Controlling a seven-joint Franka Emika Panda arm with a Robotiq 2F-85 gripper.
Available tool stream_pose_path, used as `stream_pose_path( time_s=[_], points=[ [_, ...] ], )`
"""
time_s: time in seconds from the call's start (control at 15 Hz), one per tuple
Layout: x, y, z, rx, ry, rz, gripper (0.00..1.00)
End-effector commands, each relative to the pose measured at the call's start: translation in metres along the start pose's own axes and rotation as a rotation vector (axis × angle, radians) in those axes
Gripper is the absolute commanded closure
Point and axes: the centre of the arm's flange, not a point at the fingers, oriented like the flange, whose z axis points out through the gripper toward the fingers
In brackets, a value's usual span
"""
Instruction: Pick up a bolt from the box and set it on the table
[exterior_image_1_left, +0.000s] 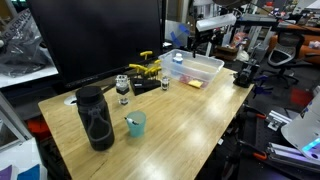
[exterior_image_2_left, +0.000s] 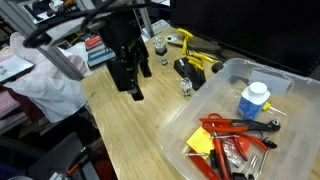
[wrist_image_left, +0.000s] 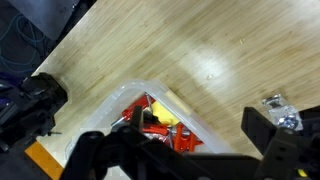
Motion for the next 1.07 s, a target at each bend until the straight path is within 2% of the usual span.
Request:
stream_pose_path(
  time_s=[0.0,0.13,0.2,0.27,0.87,1.0],
  points=[
    [0.027,0.002,0.015,0.049,-0.034,0.187,0.00],
    [0.040,0.013,0.030,0.052,-0.051,0.307,0.00],
    [0.044,0.019,0.035,0.017,-0.075,0.363,0.00],
    [0.038,0.019,0.032,0.025,-0.051,0.277,0.00],
    [0.038,0.017,0.034,0.021,-0.052,0.281,0.00],
    [0.046,0.024,0.043,0.008,-0.039,0.342,0.00]
  ],
)
